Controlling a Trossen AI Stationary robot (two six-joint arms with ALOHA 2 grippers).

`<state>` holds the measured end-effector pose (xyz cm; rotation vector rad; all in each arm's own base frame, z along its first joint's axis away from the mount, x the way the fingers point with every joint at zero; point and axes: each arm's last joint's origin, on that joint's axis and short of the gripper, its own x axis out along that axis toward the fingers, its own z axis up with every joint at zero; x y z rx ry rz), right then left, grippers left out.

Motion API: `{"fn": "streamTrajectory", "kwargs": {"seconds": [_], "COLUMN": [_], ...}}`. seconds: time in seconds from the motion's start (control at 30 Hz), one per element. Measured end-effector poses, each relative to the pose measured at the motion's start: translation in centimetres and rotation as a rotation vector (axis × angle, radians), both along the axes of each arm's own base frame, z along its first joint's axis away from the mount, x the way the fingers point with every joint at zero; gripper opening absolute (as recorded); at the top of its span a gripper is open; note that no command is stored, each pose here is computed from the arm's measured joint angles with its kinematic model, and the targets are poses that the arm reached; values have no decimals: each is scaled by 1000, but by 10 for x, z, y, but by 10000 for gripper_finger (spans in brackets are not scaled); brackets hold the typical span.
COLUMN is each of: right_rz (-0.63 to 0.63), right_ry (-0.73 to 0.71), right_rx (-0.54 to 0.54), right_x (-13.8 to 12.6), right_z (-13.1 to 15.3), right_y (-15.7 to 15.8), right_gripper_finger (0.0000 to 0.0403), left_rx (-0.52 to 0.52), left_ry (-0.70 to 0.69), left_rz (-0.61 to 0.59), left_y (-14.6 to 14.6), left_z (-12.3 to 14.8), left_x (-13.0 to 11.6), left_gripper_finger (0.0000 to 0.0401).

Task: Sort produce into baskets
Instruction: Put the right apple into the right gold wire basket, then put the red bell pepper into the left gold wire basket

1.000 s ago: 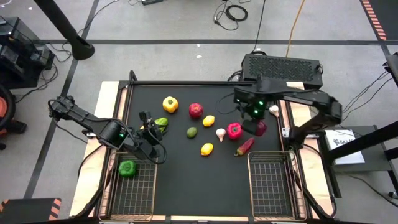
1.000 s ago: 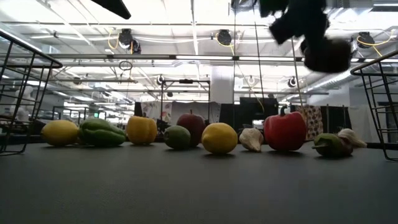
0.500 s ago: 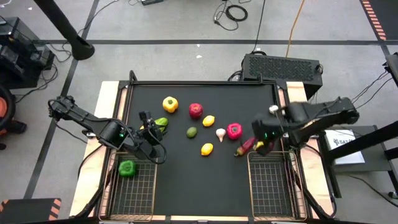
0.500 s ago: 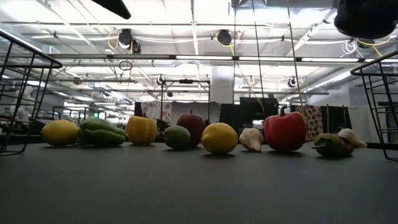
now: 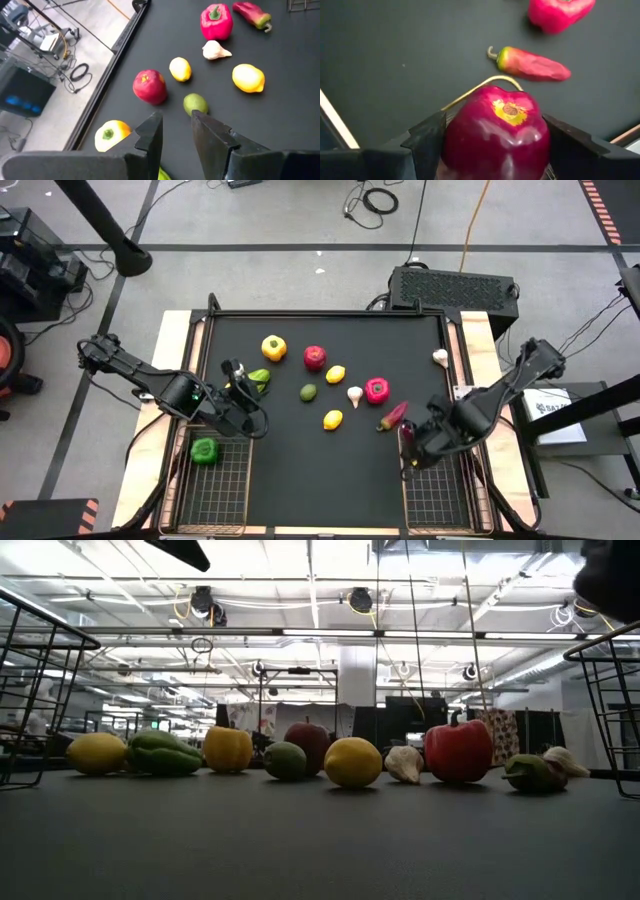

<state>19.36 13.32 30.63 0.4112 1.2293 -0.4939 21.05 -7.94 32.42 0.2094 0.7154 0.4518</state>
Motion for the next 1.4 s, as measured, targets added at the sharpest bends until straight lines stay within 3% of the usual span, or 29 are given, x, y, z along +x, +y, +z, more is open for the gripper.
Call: {"fn": "streamTrajectory", "kwargs": {"seconds": [0.23,0.43,0.9,1.1,1.4], "right_rz": [24,22,63,112,159], "right_ry": [44,112,106,-16,-266], "right_rx": [-65,-126,-216,-363,-622], "right_x": [3,9,7,15,30], "right_z": [-19,-33,-32,-12,42], "right_y": [20,25,21,16,7], "right_gripper_finger": [289,319,338,338,338], "left_rx": [-30,-45,-53,-27,36], "left_ry": [-34,-65,-82,-49,-30], "left_rz": [16,15,15,13,-24], "left_y": [-1,-2,-3,-6,-9], "left_z": [1,3,3,-4,-13], "left_x": [2,4,6,13,34], "left_gripper_finger": [112,112,112,112,112]}}
